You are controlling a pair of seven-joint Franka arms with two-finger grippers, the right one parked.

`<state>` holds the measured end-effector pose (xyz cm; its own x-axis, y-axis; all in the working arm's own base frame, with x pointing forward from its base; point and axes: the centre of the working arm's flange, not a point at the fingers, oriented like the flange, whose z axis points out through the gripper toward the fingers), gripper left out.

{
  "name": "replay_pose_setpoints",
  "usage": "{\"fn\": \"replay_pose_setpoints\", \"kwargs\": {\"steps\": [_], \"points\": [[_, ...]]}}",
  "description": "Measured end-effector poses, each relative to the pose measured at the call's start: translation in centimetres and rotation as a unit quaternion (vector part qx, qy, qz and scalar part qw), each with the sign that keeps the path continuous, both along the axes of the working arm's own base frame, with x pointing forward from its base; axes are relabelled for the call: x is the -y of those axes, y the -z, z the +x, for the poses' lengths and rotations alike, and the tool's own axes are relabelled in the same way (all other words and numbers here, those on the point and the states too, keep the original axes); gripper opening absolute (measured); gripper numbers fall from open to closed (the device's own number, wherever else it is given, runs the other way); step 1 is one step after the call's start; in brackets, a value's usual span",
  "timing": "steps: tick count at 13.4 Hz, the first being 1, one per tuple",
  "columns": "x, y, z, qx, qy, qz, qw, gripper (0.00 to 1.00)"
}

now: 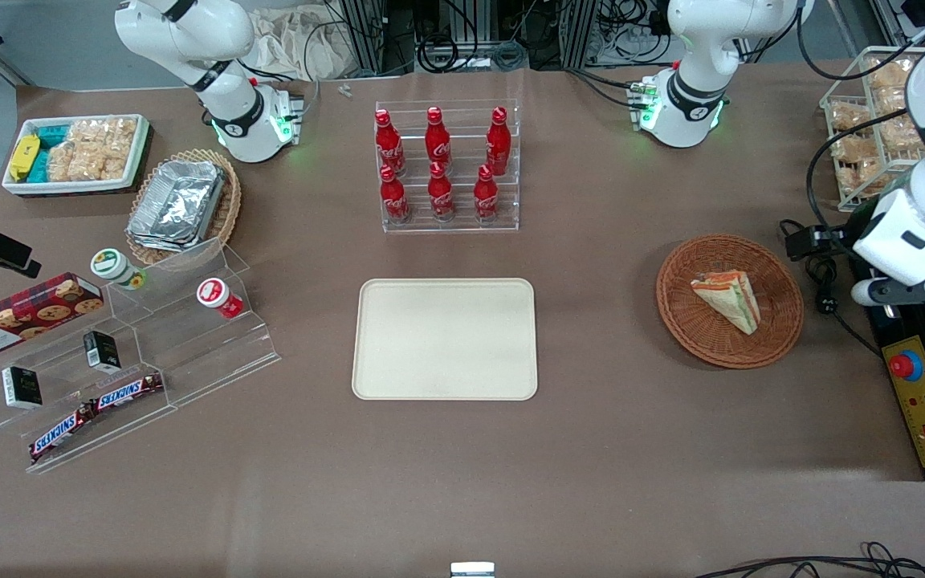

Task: Place sandwich from basket to tray
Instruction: 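Move the left gripper down over the wrapped sandwich in the wicker basket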

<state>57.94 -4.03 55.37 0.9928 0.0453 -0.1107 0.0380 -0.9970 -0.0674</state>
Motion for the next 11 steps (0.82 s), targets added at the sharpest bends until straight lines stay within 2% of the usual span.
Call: {"fn": "replay_pose_setpoints", "kwargs": {"steps": [5, 7, 9, 11], "points": [[0.4, 1.1, 1.0, -0.004, -0.049, 0.004, 0.9988, 1.0], [0.5, 1.7, 1.5, -0.003, -0.114, 0.012, 0.9934, 1.0], [-0.3, 3.9, 1.9, -0.006, -0.151, 0.015, 0.9885, 0.96], [-2.0, 7.8, 1.9, 0.009, -0.202, 0.014, 0.9793, 0.94]]}}
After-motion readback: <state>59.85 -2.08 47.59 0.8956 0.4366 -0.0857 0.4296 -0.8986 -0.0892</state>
